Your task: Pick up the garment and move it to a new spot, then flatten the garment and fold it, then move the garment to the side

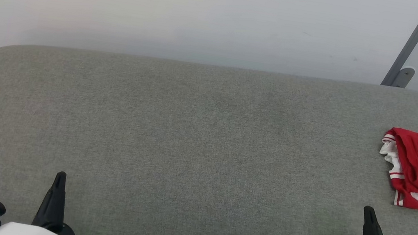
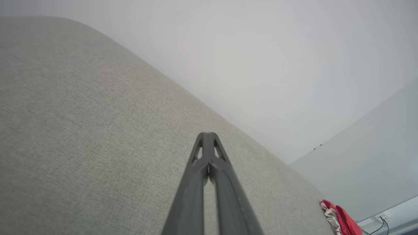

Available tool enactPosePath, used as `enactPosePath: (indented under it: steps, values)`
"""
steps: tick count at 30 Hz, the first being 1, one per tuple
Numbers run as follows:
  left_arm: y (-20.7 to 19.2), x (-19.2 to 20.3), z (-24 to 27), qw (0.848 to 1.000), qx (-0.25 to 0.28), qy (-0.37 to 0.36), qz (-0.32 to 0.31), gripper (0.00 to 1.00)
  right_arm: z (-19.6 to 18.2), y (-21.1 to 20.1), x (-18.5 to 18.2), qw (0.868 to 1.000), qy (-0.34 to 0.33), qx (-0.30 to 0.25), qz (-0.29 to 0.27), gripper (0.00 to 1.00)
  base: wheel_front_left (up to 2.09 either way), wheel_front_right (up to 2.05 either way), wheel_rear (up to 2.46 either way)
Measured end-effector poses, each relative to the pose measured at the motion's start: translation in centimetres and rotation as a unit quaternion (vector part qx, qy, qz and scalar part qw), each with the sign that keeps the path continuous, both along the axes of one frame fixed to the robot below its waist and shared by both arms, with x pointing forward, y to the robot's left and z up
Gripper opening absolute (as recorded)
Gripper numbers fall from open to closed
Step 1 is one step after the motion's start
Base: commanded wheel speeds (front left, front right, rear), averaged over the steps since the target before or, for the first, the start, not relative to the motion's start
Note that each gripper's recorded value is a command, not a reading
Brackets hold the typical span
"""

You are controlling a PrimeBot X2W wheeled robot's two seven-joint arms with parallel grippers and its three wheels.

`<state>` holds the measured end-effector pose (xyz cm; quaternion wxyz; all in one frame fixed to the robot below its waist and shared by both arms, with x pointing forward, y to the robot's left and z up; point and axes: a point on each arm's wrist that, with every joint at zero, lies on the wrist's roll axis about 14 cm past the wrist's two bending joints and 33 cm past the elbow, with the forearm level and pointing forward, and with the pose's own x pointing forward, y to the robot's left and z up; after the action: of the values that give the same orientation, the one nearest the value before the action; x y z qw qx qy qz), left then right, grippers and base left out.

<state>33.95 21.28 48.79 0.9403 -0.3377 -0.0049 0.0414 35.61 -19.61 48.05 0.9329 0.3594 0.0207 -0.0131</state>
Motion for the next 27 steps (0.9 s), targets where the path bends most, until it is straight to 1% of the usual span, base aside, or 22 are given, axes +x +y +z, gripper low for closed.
enactPosePath:
  steps: [10, 18, 27]
  values:
    - [0.1, 0.6, 0.0, 0.998, -0.065, 0.001, 0.003, 0.0, 0.2, -0.2, 0.5, 0.998, 0.002, 0.062, -0.008, 0.0, 0.0, 0.0, 0.0]
    - [0.0, 1.2, 0.1, 0.993, -0.115, 0.001, 0.002, 0.0, 0.3, -0.3, 0.8, 0.994, 0.003, 0.107, -0.011, 0.0, 0.0, 0.0, 0.0]
    - [-0.1, 1.6, 0.1, 0.987, -0.158, 0.002, 0.001, 0.0, 0.7, -0.3, 1.3, 0.989, 0.001, 0.149, -0.014, 0.0, 0.0, 0.0, 0.0]
